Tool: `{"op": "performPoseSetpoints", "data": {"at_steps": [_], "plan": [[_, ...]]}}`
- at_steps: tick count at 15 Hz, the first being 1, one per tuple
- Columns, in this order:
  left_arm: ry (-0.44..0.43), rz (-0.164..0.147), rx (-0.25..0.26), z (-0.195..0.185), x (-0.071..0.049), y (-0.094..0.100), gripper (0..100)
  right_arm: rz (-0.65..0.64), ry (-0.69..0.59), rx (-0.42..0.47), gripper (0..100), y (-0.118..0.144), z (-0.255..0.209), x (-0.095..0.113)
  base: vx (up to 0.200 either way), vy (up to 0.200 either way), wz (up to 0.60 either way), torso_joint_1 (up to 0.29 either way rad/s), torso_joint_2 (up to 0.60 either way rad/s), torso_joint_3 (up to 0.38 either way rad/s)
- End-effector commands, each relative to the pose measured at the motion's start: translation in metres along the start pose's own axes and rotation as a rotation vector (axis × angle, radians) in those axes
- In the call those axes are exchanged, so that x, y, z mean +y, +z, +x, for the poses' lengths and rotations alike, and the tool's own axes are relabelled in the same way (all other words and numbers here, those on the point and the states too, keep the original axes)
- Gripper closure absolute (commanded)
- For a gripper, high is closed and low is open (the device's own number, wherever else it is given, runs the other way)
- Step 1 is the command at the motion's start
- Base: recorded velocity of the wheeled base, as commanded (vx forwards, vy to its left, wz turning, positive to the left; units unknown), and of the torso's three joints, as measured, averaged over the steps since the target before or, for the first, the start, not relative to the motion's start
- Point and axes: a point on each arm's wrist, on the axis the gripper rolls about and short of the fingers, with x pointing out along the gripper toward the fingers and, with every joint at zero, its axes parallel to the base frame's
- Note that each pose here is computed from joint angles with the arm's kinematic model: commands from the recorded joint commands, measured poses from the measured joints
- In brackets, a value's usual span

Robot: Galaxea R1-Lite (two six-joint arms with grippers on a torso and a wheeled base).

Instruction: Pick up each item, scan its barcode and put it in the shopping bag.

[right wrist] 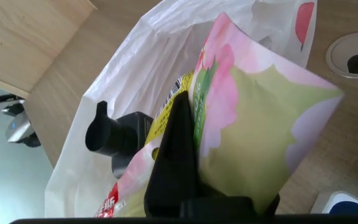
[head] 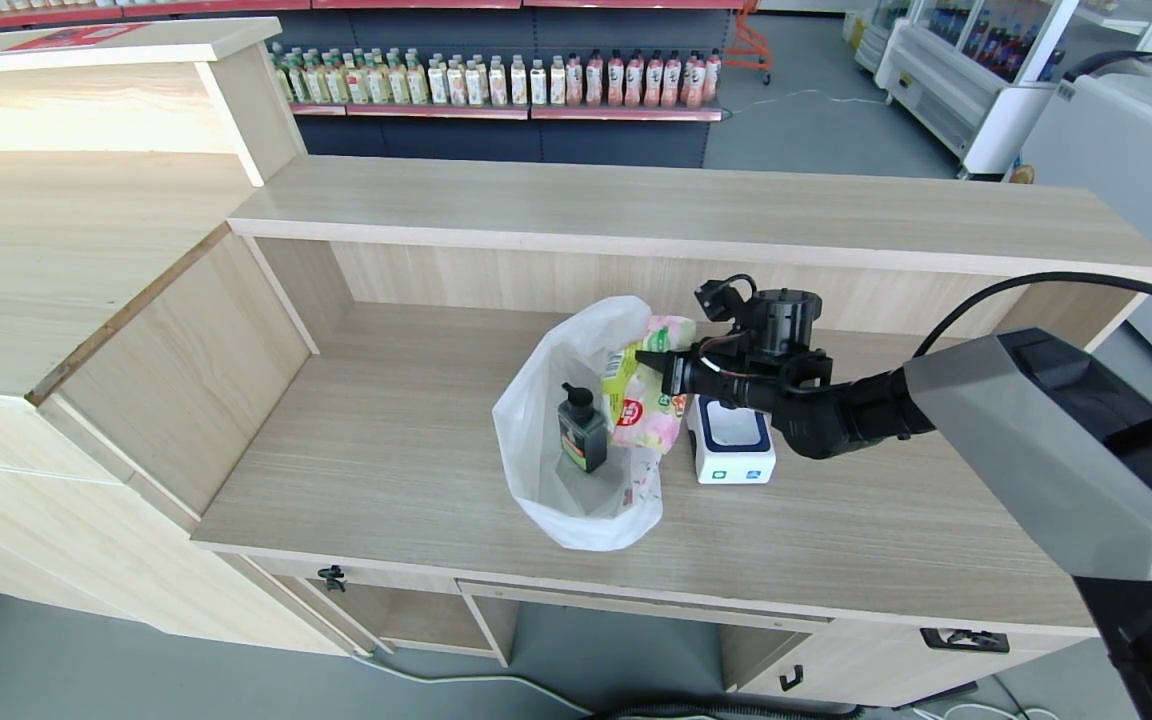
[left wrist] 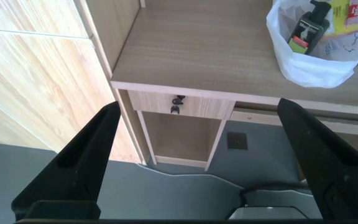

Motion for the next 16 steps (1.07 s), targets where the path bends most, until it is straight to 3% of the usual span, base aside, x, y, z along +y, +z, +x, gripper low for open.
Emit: {"op": "performPoseSetpoints", "data": {"at_steps": [1, 2, 9, 14, 16], "plan": [[0.000, 0.000, 0.000, 0.000, 0.000, 0.000, 0, 0.002, 0.003, 0.001, 100, -0.002, 0.002, -0.001, 0.000, 0.000, 0.00, 0.000, 0.00, 0.000], [0.000, 0.000, 0.000, 0.000, 0.000, 0.000, 0, 0.004, 0.014, 0.004, 0, -0.003, 0.002, -0.001, 0.000, 0.000, 0.00, 0.000, 0.00, 0.000], [0.000, 0.000, 0.000, 0.000, 0.000, 0.000, 0, -0.004, 0.040, -0.031, 0, 0.017, -0.006, 0.000, 0.000, 0.000, 0.00, 0.000, 0.00, 0.000], [0.000, 0.000, 0.000, 0.000, 0.000, 0.000, 0, -0.029, -0.012, -0.119, 0, 0.072, -0.048, 0.010, 0.000, 0.000, 0.00, 0.000, 0.00, 0.000], [0.000, 0.000, 0.000, 0.000, 0.000, 0.000, 0, -0.024, -0.111, -0.141, 0, 0.099, -0.104, 0.031, 0.000, 0.000, 0.00, 0.000, 0.00, 0.000]]}}
